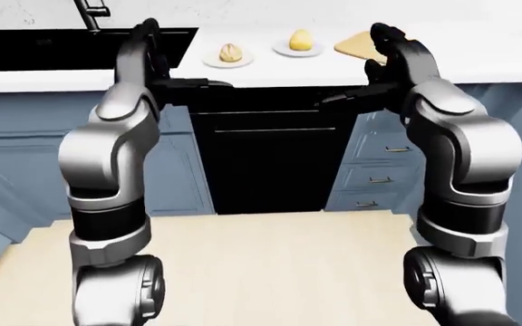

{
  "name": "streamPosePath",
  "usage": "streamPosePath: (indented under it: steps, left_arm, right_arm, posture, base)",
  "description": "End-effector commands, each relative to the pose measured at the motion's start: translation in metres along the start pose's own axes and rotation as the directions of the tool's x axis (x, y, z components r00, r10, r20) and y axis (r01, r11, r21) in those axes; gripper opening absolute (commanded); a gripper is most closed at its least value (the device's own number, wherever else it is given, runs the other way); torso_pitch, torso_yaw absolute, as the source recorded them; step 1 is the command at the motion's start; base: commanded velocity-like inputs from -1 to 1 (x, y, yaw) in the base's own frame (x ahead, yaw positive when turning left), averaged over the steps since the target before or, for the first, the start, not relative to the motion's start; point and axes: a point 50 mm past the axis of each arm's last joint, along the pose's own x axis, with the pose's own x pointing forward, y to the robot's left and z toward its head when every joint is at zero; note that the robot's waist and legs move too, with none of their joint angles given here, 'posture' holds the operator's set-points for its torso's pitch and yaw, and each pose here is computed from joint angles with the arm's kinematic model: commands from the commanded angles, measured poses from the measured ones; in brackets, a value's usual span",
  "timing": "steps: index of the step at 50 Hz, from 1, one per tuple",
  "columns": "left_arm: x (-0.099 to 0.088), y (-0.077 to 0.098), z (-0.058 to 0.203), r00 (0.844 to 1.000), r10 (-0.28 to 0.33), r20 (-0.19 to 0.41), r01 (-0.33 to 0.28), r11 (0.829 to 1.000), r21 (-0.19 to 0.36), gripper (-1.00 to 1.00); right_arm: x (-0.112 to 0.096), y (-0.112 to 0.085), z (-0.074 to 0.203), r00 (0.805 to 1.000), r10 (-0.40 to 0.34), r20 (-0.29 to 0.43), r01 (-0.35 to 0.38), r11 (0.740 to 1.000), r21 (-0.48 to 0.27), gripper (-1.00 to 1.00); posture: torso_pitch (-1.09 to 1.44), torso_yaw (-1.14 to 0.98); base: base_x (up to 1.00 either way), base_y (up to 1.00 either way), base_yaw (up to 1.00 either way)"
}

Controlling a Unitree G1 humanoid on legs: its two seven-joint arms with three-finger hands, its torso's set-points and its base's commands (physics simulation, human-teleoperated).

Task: Place all breads on the cutting board.

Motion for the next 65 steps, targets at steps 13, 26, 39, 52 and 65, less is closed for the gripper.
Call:
streamPosePath:
  steps: [13, 26, 39, 52, 65]
  left_arm:
    - [0.002, 0.004, 0.042, 0.995, 0.003, 0.101, -0.002, 1.0, -0.019, 1.0]
    - [-0.001, 0.007, 0.045, 0.995, 0.004, 0.097, -0.002, 1.0, -0.017, 1.0]
    - [-0.002, 0.005, 0.05, 0.995, 0.001, 0.098, 0.001, 1.0, -0.02, 1.0]
    - [-0.002, 0.008, 0.048, 0.995, 0.003, 0.097, 0.0, 1.0, -0.03, 1.0]
    - [-0.003, 0.007, 0.046, 0.996, 0.0, 0.093, 0.002, 1.0, -0.023, 1.0]
  right_arm:
    - [-0.001, -0.008, 0.047, 0.994, -0.009, 0.107, 0.013, 0.999, -0.038, 1.0]
    - [0.0, -0.008, 0.05, 0.995, -0.005, 0.103, 0.008, 1.0, -0.025, 1.0]
    - [-0.002, -0.008, 0.052, 0.995, -0.002, 0.104, 0.005, 1.0, -0.028, 1.0]
    - [0.002, -0.003, 0.059, 0.994, 0.012, 0.107, -0.008, 0.999, -0.039, 1.0]
    - [0.0, -0.005, 0.058, 0.994, 0.016, 0.106, -0.012, 0.999, -0.034, 1.0]
  posture:
    - [0.0, 0.0]
    - [0.0, 0.0]
    - [0.0, 0.0]
    - [0.0, 0.0]
    - [0.0, 0.0]
  base:
    - [0.0, 0.0, 0.0]
    - [0.05, 0.0, 0.0]
    - [0.16, 0.0, 0.0]
    - [0.19, 0.0, 0.0]
    - [0.19, 0.0, 0.0]
